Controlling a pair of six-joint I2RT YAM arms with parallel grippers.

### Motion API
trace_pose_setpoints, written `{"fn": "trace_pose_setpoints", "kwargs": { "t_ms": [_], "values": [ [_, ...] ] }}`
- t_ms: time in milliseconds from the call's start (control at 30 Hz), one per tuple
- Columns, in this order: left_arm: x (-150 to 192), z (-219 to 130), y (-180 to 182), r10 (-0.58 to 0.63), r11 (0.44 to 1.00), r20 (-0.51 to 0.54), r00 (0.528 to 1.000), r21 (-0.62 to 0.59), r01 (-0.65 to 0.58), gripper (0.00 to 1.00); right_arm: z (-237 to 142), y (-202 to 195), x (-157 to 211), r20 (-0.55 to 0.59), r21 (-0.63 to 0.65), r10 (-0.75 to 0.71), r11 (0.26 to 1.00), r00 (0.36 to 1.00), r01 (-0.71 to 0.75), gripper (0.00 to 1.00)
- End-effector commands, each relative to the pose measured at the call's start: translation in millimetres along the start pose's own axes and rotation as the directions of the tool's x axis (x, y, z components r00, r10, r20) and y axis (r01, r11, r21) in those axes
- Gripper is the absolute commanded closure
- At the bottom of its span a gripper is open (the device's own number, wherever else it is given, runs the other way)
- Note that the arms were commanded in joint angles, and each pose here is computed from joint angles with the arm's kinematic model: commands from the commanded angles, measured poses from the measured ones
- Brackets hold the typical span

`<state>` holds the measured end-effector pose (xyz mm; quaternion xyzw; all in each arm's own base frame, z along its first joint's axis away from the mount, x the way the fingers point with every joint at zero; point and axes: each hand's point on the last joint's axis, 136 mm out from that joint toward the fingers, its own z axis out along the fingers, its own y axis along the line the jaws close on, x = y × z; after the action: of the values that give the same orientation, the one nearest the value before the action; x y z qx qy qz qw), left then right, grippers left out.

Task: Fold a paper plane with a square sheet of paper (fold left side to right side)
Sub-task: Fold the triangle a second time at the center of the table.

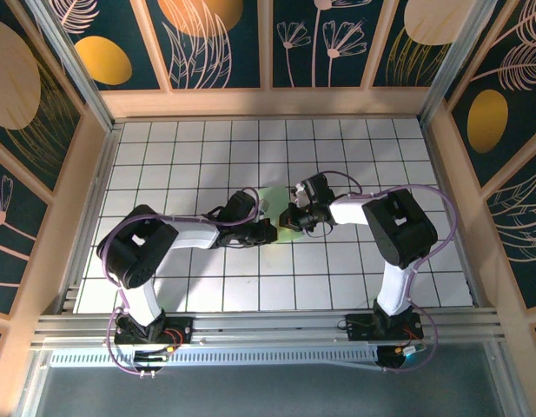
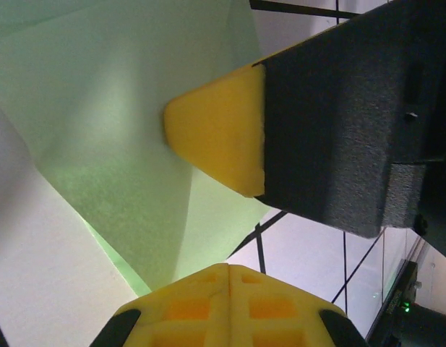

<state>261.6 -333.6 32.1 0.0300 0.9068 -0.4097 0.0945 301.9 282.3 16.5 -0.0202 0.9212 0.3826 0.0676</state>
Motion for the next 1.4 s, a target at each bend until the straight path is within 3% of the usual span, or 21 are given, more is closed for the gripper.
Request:
{"fn": "trace_pose_setpoints", "kwargs": {
  "t_ms": [0, 933, 1167, 1367],
  "values": [
    [0.8, 6.7, 3.1, -0.004, 1.0, -0.011, 1.0, -0.009, 0.004, 1.0, 6.8, -29.3, 22.7, -0.058, 0.115, 0.034, 0.993, 0.998, -0.027, 1.0],
    [36.8, 4.8, 33.4, 0.013, 0.993, -0.093, 0.996, -0.112, -0.023, 1.0, 6.9, -34.3, 24.0, -0.064, 0.138, 0.028, 0.99, 0.998, -0.019, 1.0],
    [34.5, -8.4, 24.6, 0.011, 0.996, -0.047, 0.999, -0.092, -0.015, 1.0, 6.9, -34.4, 24.8, -0.066, 0.138, 0.028, 0.99, 0.997, -0.018, 1.0],
    [5.2, -26.7, -4.7, 0.036, 0.999, 0.04, 0.999, -0.026, -0.035, 1.0, 6.0, -33.1, 24.9, -0.063, 0.132, 0.026, 0.991, 0.998, -0.017, 1.0]
  ]
}}
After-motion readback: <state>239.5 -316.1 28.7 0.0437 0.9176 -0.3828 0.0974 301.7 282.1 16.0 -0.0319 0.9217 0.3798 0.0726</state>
